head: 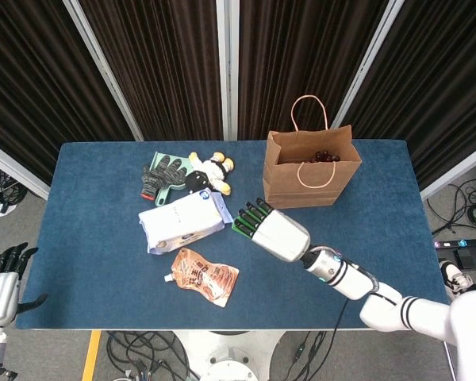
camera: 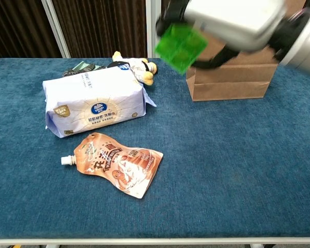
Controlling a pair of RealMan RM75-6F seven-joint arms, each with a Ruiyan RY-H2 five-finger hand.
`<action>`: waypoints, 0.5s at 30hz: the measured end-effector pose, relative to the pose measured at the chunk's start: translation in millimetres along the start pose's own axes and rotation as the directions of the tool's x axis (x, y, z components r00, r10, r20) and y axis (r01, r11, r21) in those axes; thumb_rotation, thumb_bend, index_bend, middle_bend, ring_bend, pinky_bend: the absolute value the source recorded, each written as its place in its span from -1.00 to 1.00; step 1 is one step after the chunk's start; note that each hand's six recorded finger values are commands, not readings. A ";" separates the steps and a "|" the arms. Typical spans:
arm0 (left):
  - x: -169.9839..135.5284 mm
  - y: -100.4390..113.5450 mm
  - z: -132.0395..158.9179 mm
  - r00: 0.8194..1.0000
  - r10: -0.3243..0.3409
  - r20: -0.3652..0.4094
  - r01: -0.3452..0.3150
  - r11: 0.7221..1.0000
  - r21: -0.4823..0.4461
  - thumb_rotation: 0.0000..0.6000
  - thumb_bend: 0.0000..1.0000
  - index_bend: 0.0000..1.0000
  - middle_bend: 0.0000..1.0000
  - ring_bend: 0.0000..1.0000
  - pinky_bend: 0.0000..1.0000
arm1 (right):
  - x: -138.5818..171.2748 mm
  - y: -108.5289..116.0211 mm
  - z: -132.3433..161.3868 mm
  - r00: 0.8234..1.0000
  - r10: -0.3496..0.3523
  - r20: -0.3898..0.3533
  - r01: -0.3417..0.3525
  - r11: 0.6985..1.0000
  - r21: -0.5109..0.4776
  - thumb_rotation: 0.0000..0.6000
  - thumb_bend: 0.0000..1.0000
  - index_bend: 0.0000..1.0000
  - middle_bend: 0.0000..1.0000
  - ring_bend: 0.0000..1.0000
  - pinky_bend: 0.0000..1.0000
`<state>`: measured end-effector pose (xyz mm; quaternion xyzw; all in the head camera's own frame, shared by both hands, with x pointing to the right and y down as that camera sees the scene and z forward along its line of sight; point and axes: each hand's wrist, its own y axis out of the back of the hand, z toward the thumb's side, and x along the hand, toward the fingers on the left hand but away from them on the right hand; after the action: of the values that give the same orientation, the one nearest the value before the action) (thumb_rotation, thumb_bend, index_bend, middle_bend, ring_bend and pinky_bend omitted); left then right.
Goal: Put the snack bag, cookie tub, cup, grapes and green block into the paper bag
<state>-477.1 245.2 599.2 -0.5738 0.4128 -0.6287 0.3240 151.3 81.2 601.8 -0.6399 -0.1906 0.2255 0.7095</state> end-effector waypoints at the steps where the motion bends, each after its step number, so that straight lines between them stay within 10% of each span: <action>1: 0.2 0.4 0.5 1.000 0.000 0.001 0.000 1.000 0.001 1.00 -0.92 -0.54 -0.59 -0.76 -0.69 | 1.9 10.7 -5.3 0.999 -0.031 0.016 0.031 0.999 -0.016 1.00 -0.59 0.04 -0.10 -0.42 -0.26; 7: 0.1 2.7 1.7 1.000 0.000 0.003 0.000 1.000 0.006 1.00 -0.92 -0.54 -0.59 -0.76 -0.70 | 4.4 59.6 -50.3 0.979 -0.135 0.156 0.150 0.984 -0.093 1.00 -0.59 0.04 -0.11 -0.43 -0.27; 15: -1.1 2.0 0.8 1.000 -0.004 -0.001 0.004 1.000 0.002 1.00 -0.92 -0.54 -0.59 -0.76 -0.70 | 6.7 76.3 -112.7 0.918 -0.102 0.383 0.180 0.968 -0.173 1.00 -0.59 0.01 -0.11 -0.45 -0.27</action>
<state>-476.3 245.2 597.0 -0.5739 0.4114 -0.6301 0.3230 214.0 -1.6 513.7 -0.6398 -0.3893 0.2696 0.6053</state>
